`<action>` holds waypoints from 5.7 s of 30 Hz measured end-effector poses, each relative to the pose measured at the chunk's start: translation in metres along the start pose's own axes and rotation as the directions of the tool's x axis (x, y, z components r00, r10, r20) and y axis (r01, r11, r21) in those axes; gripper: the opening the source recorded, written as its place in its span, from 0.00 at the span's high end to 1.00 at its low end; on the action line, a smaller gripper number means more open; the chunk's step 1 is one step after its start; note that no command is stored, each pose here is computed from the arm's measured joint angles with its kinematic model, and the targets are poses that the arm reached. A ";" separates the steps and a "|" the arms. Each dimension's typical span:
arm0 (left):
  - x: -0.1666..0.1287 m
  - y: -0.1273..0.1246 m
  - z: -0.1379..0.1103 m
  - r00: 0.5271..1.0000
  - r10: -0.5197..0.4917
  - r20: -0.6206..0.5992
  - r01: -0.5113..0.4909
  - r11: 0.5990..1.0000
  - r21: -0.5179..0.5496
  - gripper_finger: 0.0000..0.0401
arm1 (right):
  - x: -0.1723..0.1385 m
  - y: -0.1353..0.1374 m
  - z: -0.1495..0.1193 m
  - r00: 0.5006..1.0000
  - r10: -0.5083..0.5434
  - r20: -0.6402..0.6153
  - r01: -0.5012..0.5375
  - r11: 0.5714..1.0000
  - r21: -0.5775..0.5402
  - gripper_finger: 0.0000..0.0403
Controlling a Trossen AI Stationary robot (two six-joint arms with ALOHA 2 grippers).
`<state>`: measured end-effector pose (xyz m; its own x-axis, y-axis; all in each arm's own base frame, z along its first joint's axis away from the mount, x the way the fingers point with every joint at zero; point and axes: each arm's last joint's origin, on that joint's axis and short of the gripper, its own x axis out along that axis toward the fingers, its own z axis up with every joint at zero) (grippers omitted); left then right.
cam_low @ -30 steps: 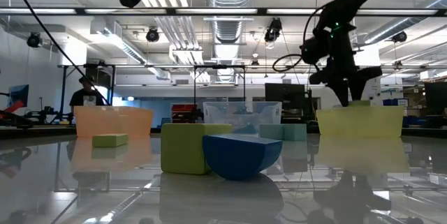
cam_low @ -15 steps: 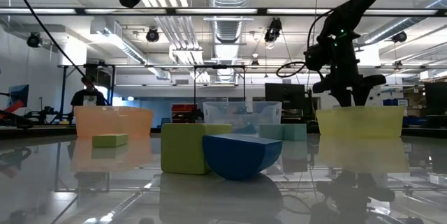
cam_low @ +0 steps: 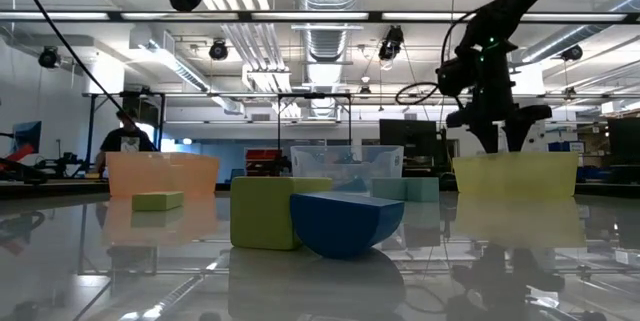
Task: Sort & place blocks by color
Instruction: Put the blue square block into the transparent bin
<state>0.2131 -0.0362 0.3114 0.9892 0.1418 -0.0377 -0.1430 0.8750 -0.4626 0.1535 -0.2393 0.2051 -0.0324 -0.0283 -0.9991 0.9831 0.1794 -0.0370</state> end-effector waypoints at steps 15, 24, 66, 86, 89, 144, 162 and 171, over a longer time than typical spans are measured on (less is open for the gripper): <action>0.000 0.013 -0.014 0.984 0.124 -0.130 -0.138 0.985 -0.106 0.45 | -0.089 0.029 -0.060 0.926 0.351 0.141 -0.344 0.936 -0.067 0.61; 0.000 0.015 -0.013 0.983 0.131 -0.127 -0.144 0.984 -0.107 0.45 | -0.111 0.067 -0.119 0.881 0.469 0.067 -0.453 0.875 -0.172 0.65; 0.002 0.020 -0.011 0.981 0.157 -0.115 -0.166 0.983 -0.072 0.45 | 0.024 0.120 -0.279 0.919 -0.072 -0.387 -0.046 0.956 -0.289 0.46; 0.002 0.021 -0.011 0.980 0.159 -0.116 -0.168 0.983 -0.071 0.45 | 0.063 0.139 -0.281 0.899 -0.157 -0.410 0.000 0.934 -0.358 0.49; 0.002 0.021 -0.011 0.980 0.159 -0.117 -0.168 0.983 -0.071 0.45 | 0.064 0.140 -0.281 0.899 -0.143 -0.414 -0.013 0.936 -0.353 0.53; 0.002 0.020 -0.006 0.979 0.189 -0.074 -0.195 0.977 -0.091 0.45 | -0.070 0.225 -0.040 0.780 0.582 0.232 -0.402 0.749 -0.526 0.68; 0.002 0.021 -0.005 0.975 0.213 -0.057 -0.220 0.961 -0.165 0.45 | -0.017 0.251 0.044 0.847 0.510 0.149 -0.398 0.796 -0.456 0.68; 0.002 0.021 -0.005 0.974 0.222 -0.053 -0.228 0.960 -0.164 0.45 | -0.002 0.262 0.053 0.897 0.435 0.085 -0.348 0.809 -0.473 0.68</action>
<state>0.2123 -0.0194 0.2973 0.9329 0.3082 -0.1863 -0.3576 0.7312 -0.5810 0.4201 -0.2441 0.1988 0.4135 -0.0307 -0.9100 0.7217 0.6203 0.3071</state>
